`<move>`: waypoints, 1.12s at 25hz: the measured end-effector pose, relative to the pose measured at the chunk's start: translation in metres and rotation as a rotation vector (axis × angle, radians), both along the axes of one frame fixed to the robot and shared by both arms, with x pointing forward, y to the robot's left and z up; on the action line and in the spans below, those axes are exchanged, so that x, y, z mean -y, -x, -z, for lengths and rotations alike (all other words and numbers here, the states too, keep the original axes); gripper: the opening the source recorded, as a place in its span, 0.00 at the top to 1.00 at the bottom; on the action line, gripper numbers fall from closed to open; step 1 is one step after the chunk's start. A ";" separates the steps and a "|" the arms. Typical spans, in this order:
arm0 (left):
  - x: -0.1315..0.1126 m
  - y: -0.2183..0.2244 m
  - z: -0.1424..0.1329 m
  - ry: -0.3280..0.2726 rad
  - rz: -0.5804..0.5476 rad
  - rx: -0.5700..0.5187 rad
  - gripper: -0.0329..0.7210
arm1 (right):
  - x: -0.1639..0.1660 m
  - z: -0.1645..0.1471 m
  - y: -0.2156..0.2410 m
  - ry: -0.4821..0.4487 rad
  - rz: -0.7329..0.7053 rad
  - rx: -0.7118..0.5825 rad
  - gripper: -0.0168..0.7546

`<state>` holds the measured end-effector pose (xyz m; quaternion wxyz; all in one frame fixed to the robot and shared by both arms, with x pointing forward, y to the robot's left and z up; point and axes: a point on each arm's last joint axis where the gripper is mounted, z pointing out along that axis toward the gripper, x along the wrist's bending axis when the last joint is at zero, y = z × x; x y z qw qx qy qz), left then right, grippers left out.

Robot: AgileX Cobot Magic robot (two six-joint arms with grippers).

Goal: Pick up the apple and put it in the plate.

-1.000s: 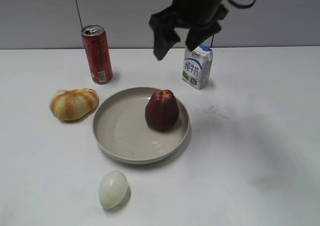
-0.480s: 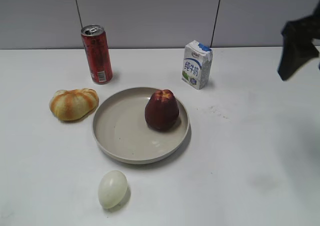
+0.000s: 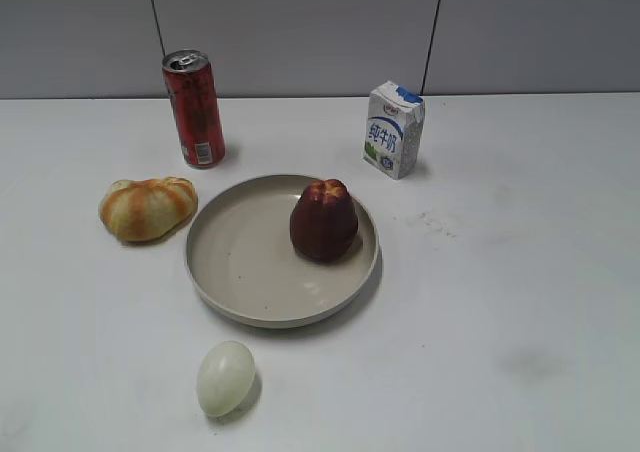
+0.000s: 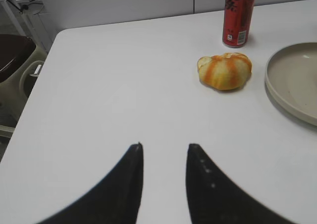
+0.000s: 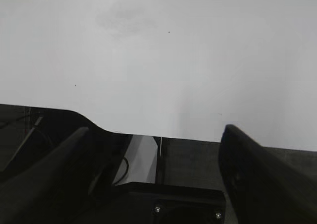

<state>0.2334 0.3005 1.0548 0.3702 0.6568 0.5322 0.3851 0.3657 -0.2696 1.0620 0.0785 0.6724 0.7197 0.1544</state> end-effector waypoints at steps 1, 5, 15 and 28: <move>0.000 0.000 0.000 0.000 0.000 0.000 0.64 | 0.002 0.001 0.012 -0.009 0.002 0.043 0.18; 0.000 0.000 0.000 0.000 0.000 0.000 0.64 | 0.012 -0.005 0.052 -0.024 0.006 0.269 0.19; 0.000 0.000 0.000 0.000 0.000 0.000 0.64 | 0.024 0.014 0.096 -0.020 0.011 0.510 0.21; 0.000 0.000 0.000 0.000 0.000 0.000 0.64 | 0.023 0.014 0.096 -0.035 0.008 0.525 0.21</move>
